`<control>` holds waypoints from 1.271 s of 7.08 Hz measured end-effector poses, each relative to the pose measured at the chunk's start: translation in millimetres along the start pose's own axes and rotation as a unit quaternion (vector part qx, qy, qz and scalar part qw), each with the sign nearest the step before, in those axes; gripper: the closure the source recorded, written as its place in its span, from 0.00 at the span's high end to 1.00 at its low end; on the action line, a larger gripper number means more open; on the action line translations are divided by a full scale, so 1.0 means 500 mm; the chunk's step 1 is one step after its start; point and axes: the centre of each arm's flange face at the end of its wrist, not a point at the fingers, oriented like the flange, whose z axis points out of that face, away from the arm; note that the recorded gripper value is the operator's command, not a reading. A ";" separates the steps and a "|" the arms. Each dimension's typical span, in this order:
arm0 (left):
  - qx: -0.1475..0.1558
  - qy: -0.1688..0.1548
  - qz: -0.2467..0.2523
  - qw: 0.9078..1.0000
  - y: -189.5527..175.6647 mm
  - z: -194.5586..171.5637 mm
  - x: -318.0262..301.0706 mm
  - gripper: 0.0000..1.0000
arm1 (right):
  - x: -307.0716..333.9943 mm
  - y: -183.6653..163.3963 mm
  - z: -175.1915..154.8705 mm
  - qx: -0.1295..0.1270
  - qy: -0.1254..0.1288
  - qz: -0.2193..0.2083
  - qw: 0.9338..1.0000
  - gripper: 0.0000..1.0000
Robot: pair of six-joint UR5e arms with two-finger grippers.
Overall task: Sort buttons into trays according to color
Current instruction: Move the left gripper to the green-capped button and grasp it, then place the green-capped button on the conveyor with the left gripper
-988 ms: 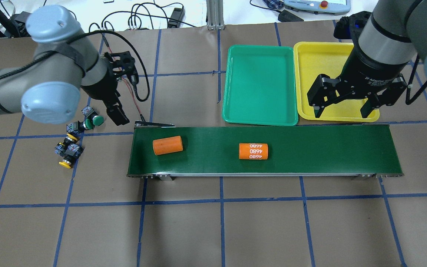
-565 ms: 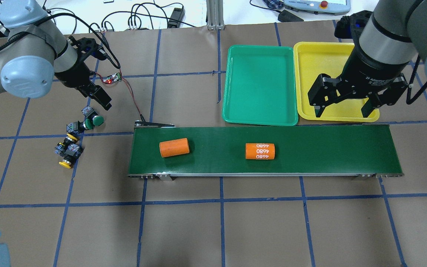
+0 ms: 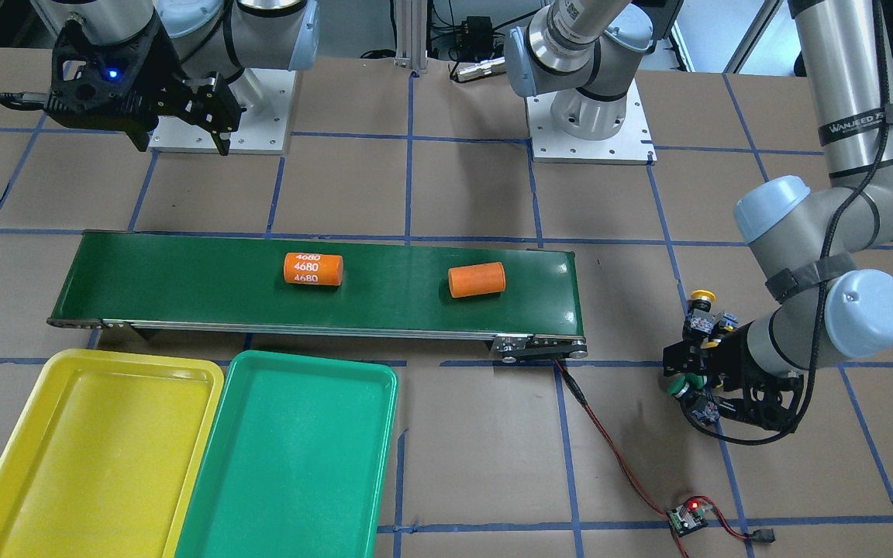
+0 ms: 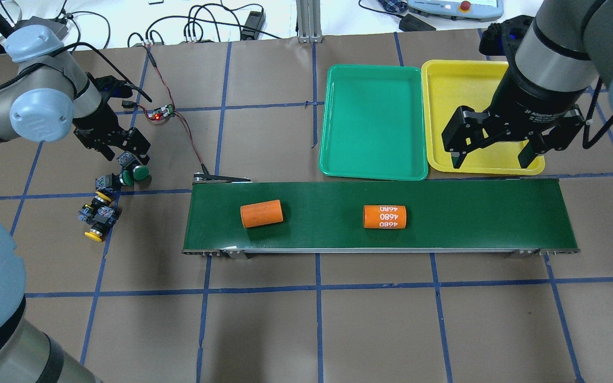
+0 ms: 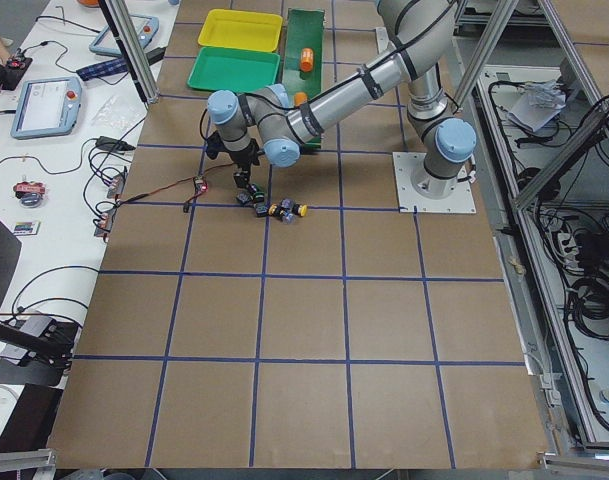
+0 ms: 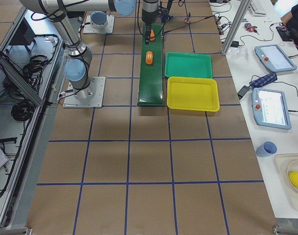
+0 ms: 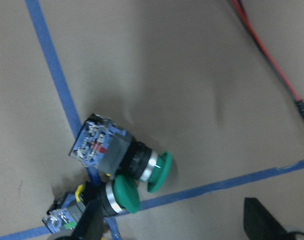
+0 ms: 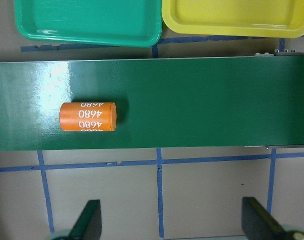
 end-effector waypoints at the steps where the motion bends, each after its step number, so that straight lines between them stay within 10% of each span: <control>1: 0.005 -0.010 0.052 0.999 -0.013 0.026 -0.019 1.00 | 0.000 0.000 0.000 0.000 0.000 0.002 1.000 1.00; 6: -0.010 -0.009 0.103 0.995 -0.022 0.101 -0.033 0.94 | 0.002 0.000 0.000 -0.001 0.001 -0.008 1.000 1.00; 8: -0.010 -0.004 0.101 0.995 -0.022 0.106 -0.029 0.00 | 0.001 0.001 0.000 -0.001 0.001 -0.010 1.000 1.00; 9: -0.005 -0.006 0.100 0.995 -0.025 0.096 -0.025 0.00 | 0.001 0.001 -0.001 0.000 0.001 -0.010 1.000 1.00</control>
